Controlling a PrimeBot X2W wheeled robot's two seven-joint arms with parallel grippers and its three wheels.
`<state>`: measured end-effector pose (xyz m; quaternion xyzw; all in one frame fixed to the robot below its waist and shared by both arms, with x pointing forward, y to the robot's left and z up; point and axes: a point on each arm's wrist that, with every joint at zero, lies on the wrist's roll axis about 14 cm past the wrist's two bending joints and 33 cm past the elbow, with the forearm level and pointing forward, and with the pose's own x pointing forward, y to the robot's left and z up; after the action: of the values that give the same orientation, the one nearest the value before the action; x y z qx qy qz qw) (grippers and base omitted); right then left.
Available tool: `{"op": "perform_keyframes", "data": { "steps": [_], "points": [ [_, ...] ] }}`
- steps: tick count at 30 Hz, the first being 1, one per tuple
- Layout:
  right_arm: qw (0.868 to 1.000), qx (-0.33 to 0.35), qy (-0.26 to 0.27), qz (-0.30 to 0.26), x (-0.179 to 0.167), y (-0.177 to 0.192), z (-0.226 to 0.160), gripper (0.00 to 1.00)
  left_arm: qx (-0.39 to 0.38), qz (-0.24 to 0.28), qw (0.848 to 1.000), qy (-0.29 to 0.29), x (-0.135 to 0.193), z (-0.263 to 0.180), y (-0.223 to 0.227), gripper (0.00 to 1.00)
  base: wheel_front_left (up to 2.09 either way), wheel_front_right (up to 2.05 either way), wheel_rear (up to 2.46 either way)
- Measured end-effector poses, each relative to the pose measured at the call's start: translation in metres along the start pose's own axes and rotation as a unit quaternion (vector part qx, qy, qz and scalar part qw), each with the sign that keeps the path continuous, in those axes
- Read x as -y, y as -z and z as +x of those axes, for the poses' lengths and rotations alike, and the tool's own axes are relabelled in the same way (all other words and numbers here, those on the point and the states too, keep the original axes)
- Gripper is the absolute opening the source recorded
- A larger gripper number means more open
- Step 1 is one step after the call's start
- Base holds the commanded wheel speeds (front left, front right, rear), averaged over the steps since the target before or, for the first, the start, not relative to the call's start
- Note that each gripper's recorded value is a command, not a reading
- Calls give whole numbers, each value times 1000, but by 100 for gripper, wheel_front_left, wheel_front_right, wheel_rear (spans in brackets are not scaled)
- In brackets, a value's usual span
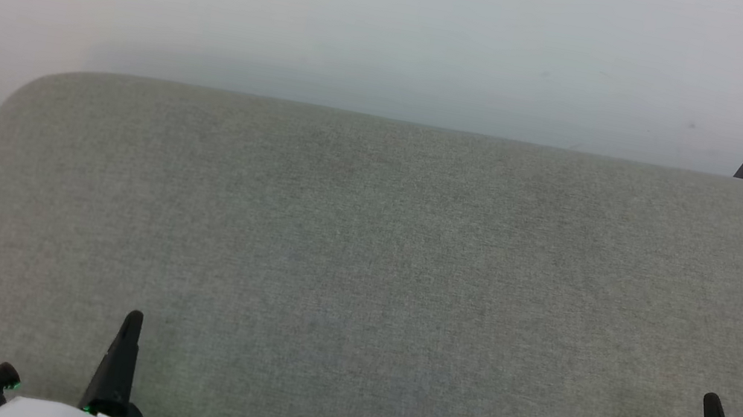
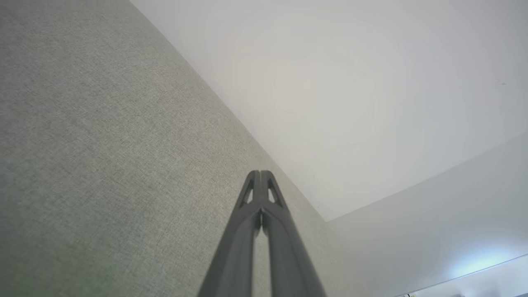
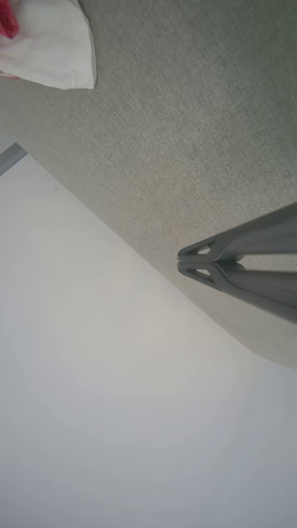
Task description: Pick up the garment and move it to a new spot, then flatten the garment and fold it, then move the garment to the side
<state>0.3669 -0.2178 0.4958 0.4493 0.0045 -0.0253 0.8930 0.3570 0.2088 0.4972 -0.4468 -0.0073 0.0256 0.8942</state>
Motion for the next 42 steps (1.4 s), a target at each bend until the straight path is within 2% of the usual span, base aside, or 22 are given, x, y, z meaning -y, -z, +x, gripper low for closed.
{"op": "perform_keyframes", "data": {
  "steps": [20,42],
  "points": [
    [995,-4,0,105,-4,3,7,0,-10,-107,994,-6,0,10,3,0,0,0,0],
    [979,-11,-5,202,-10,7,13,0,-17,-203,979,-4,4,19,4,0,0,0,0]
  ]
}}
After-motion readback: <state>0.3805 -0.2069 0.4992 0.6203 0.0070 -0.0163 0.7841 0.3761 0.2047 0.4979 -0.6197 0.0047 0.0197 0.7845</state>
